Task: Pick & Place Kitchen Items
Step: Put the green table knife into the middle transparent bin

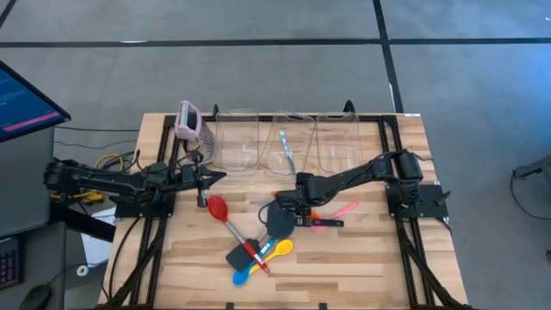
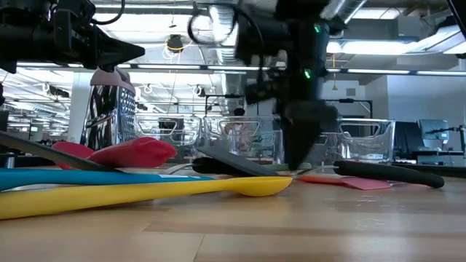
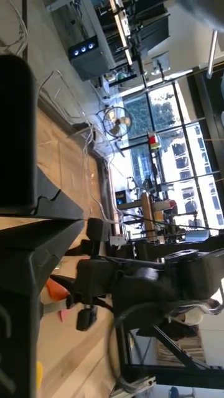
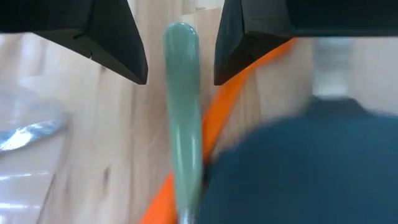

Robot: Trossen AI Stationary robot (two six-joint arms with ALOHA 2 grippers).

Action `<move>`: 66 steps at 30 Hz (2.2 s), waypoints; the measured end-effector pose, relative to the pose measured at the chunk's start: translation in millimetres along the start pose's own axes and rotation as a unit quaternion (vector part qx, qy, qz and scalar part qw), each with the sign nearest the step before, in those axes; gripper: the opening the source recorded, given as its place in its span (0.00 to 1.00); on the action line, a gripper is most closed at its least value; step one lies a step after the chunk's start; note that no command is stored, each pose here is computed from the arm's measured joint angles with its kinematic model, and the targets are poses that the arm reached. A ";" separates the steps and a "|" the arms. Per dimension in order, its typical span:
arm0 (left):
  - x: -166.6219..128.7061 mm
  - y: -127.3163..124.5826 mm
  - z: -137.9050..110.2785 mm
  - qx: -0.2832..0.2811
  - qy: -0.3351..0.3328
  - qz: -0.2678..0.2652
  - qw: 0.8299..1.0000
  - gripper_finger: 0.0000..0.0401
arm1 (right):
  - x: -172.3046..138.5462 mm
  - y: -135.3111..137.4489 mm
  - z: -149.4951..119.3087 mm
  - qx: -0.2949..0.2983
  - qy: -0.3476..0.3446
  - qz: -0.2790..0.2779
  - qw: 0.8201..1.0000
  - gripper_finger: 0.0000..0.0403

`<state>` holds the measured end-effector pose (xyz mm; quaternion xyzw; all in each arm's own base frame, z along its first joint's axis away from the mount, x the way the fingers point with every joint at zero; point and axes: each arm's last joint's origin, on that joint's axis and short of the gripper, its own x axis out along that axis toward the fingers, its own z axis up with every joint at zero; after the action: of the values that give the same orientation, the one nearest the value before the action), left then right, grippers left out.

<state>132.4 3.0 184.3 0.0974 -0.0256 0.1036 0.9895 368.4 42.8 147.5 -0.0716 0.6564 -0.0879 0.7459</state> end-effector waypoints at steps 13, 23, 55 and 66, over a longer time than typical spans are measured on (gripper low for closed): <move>0.0 0.0 0.0 0.000 0.000 0.000 1.000 0.01 | 6.4 -2.4 -4.3 0.000 0.002 0.004 1.000 0.37; 0.0 0.0 0.2 0.000 -0.001 0.000 1.000 0.01 | 9.0 -12.7 -1.1 0.012 -0.005 0.003 1.000 0.16; 0.1 0.2 1.0 -0.001 -0.003 0.001 1.000 0.01 | -102.8 -46.6 -7.8 0.186 -0.210 0.013 0.960 0.16; 0.1 0.4 2.0 -0.002 -0.009 0.003 1.000 0.01 | -108.9 -115.0 -10.9 0.398 -0.244 -0.043 0.883 0.16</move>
<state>132.3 3.1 186.4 0.0961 -0.0346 0.1052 0.9892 339.9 -44.6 276.9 0.1842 0.3598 -0.3540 0.8434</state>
